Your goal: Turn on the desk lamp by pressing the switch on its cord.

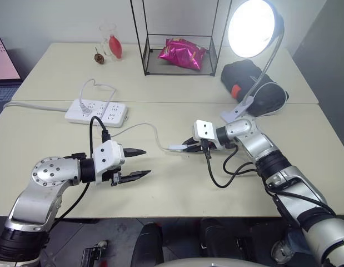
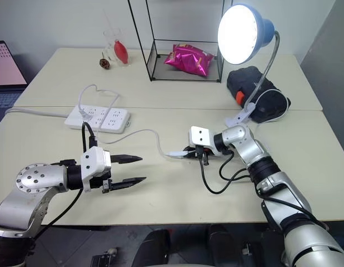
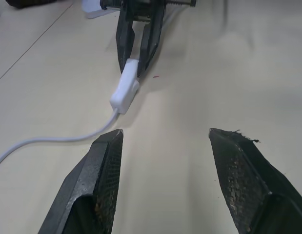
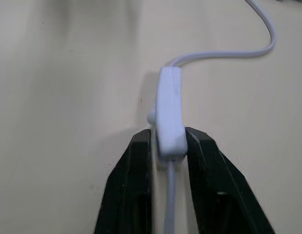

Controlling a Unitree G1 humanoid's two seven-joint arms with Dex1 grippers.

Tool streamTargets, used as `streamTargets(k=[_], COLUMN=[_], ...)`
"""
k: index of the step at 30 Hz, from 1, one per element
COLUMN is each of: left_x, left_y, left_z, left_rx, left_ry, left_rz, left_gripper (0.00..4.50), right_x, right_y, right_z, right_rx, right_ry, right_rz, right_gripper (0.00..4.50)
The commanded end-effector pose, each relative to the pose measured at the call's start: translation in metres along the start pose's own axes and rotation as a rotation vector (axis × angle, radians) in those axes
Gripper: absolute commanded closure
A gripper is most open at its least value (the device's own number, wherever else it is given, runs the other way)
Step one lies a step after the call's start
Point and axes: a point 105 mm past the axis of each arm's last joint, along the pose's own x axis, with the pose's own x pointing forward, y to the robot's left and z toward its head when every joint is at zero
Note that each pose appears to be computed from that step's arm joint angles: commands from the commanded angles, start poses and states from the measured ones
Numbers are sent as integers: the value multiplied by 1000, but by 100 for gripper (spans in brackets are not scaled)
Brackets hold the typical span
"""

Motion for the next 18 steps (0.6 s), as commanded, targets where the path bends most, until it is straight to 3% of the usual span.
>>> streamTargets(k=[1,11,18], left_x=[-6,-5,-15], left_y=[7,14,6], left_z=[10,12,7], left_rx=[-22,-142,-155], left_ry=[-31,-27,19], left_rz=[55,147,123], left_gripper=[162,162,162], right_x=[-14,-69,-94], right_y=[-9,12,49], right_z=[16,40,39], right_rx=[-25,-18,37], right_ry=[-65,-136,-112], right_rz=[-48,-104,-128], right_gripper=[249,17,17])
